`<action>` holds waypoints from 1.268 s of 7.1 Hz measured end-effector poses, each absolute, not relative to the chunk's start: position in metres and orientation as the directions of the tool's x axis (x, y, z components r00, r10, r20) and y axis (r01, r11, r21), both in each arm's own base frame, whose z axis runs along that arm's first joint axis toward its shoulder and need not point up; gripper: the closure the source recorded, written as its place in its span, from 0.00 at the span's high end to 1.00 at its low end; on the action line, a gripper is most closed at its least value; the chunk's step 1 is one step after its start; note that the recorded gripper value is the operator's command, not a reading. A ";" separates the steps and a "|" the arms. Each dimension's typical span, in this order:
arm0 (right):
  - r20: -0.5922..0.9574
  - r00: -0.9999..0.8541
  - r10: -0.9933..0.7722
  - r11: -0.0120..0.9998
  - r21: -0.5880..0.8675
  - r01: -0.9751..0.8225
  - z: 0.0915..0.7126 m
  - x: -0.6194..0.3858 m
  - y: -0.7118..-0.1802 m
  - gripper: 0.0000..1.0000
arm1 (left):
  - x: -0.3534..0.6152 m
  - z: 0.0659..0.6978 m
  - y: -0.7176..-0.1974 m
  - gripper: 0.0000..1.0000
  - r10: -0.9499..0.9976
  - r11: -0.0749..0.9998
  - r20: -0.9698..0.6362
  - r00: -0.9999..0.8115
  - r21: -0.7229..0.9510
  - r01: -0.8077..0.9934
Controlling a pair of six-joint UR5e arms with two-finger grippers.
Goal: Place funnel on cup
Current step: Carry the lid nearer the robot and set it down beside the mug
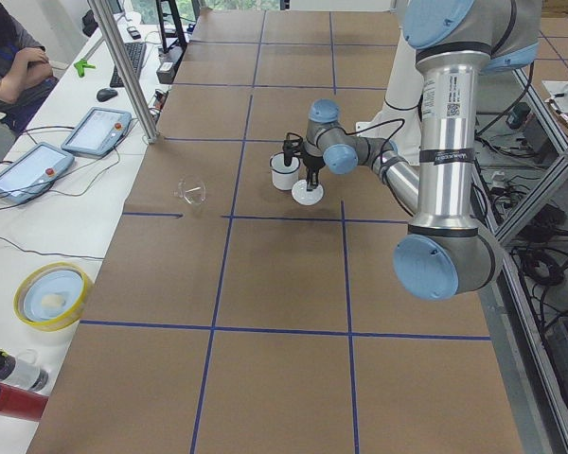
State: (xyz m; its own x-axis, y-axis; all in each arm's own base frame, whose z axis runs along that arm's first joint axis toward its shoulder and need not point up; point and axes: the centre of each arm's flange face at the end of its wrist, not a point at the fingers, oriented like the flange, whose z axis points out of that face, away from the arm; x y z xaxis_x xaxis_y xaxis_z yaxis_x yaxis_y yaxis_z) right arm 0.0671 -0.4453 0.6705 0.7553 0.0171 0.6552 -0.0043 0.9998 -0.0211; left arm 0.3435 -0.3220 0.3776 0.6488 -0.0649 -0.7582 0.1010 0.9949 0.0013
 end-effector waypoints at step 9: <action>0.655 0.755 0.017 1.000 -0.021 -0.004 0.670 0.067 -0.445 1.00 | 0.377 0.415 -0.317 1.00 -0.054 0.997 -0.752 0.657 -0.004 0.077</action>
State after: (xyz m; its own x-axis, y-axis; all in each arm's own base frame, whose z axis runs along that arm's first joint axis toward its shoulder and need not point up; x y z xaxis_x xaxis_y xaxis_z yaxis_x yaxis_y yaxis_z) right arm 0.0672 -0.4453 0.6705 0.7553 0.0170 0.6552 -0.0044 0.9998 -0.0210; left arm 0.3772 -0.3170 0.4150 0.6568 -0.0537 -0.7521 0.0767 0.9970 -0.0042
